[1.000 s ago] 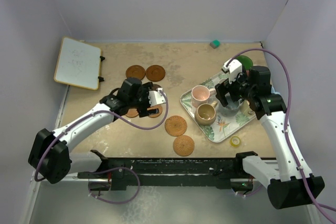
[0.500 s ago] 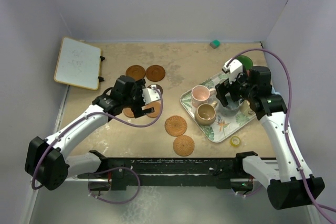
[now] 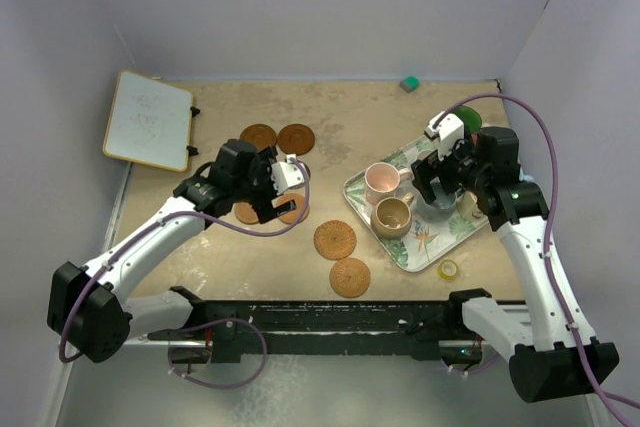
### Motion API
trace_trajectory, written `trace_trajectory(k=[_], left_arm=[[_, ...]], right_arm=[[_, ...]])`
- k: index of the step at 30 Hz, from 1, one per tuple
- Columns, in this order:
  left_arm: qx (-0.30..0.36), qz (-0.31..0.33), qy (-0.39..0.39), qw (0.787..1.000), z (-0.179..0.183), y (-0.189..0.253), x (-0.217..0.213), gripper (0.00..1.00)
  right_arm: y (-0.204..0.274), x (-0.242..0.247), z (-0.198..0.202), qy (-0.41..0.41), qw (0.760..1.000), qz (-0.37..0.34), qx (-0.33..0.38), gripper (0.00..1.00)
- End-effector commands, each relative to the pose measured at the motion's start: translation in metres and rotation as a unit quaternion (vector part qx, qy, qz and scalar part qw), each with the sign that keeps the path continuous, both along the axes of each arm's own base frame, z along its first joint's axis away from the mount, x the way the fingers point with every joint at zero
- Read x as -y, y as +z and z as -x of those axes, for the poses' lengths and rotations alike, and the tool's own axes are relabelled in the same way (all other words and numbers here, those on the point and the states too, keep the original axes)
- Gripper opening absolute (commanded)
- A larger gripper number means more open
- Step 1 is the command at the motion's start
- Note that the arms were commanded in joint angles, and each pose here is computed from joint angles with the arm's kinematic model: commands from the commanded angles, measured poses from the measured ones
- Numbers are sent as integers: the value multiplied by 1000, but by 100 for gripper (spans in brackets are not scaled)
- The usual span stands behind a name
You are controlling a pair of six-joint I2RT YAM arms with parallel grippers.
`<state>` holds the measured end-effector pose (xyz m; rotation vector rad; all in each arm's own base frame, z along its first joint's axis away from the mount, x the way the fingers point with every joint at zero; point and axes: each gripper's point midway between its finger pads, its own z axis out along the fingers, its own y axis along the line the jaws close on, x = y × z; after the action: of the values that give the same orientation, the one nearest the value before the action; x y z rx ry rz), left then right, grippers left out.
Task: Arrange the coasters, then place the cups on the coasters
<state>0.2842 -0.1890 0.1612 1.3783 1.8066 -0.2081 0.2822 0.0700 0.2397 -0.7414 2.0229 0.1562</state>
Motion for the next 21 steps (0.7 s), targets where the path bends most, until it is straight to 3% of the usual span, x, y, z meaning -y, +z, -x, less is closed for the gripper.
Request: trace_trajectory(k=[1,21], left_arm=[[-24,49,-43,998,11,15,22,96],[-28,-26,-143,989,47,-32,62,91]], right_arm=[[12,-1,0,7,1000,0,24,100],[8,3,-3,-1,1000,6,19,100]])
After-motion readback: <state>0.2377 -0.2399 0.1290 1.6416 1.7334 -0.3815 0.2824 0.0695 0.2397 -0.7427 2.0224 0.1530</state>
